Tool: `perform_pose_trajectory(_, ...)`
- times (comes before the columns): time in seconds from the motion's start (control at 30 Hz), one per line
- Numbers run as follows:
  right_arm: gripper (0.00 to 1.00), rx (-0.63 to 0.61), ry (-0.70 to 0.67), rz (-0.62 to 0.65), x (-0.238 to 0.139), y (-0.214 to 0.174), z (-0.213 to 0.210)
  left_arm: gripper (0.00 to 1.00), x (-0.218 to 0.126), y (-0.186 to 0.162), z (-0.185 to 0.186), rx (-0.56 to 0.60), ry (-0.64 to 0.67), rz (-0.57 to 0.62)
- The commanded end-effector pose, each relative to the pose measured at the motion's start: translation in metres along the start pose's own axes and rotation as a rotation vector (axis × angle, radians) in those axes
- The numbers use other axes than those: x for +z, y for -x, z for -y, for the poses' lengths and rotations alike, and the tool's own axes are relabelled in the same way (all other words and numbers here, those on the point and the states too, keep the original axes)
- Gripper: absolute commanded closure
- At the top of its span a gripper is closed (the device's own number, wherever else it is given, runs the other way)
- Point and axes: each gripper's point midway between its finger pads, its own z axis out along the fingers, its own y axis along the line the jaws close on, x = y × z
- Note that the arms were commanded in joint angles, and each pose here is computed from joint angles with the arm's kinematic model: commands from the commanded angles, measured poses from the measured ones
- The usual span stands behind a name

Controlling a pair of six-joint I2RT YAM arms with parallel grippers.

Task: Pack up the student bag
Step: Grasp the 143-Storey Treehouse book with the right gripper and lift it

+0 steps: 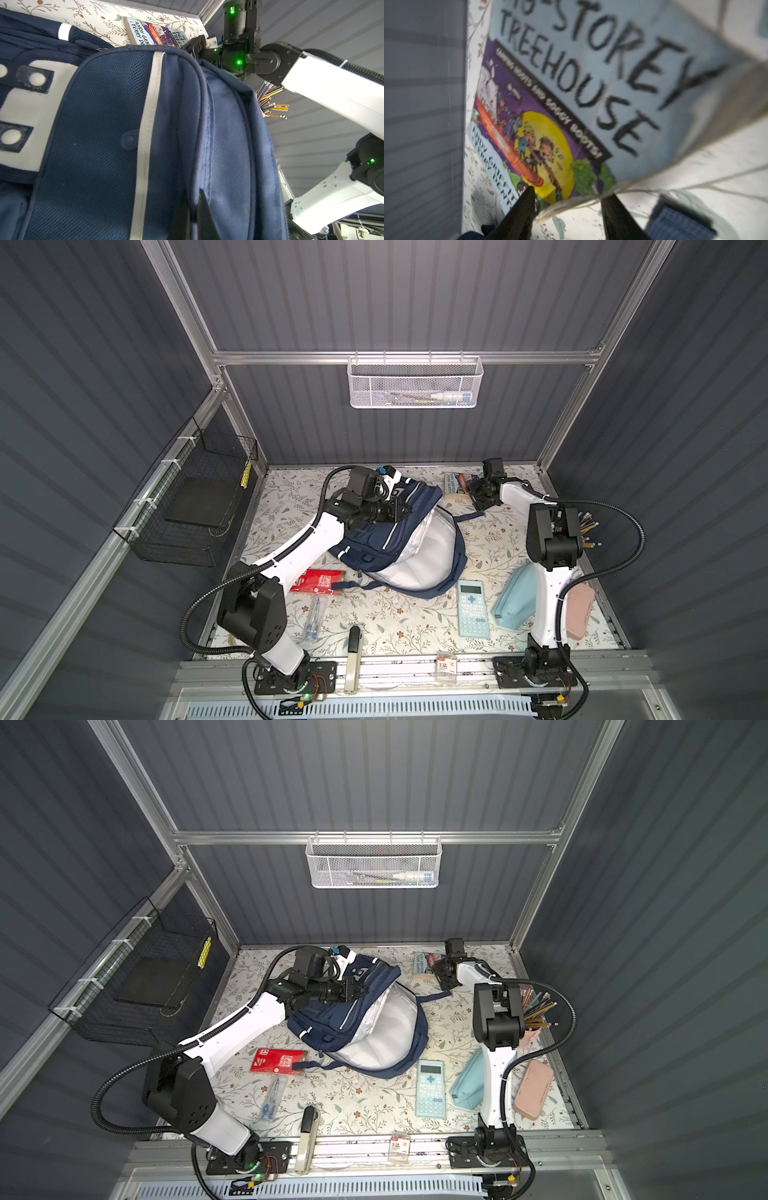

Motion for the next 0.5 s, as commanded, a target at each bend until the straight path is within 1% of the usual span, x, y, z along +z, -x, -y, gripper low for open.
perform_pose_trajectory(0.0,0.56,0.012,-0.067,-0.019,0.009,-0.001,0.020,1.00,-0.017,0.021,0.019,0.041,-0.050,0.080)
perform_pose_trajectory(0.07,0.62,0.013,-0.070,-0.019,0.009,0.000,0.022,1.00,-0.017,0.021,0.019,0.041,-0.050,0.080)
perform_pose_trajectory(0.13,0.73,0.012,-0.059,-0.010,0.007,0.001,0.021,1.00,-0.018,0.020,0.019,0.043,-0.050,0.079)
perform_pose_trajectory(0.23,0.75,0.012,-0.058,-0.002,0.005,0.005,0.021,1.00,-0.020,0.021,0.020,0.047,-0.045,0.085)
perform_pose_trajectory(0.27,0.78,0.014,-0.063,0.000,0.006,0.006,0.023,1.00,-0.021,0.020,0.020,0.048,-0.046,0.085)
perform_pose_trajectory(0.3,0.84,0.016,-0.059,0.000,0.006,0.007,0.024,1.00,-0.022,0.020,0.020,0.049,-0.044,0.087)
perform_pose_trajectory(0.37,0.92,0.018,-0.048,-0.004,0.006,0.005,0.025,1.00,-0.023,0.020,0.021,0.052,-0.043,0.089)
perform_pose_trajectory(0.4,0.95,0.015,-0.045,-0.009,0.005,0.004,0.025,1.00,-0.023,0.019,0.020,0.051,-0.040,0.088)
perform_pose_trajectory(0.47,0.96,0.006,-0.044,-0.004,-0.001,0.003,0.028,1.00,-0.023,0.019,0.020,0.052,-0.040,0.087)
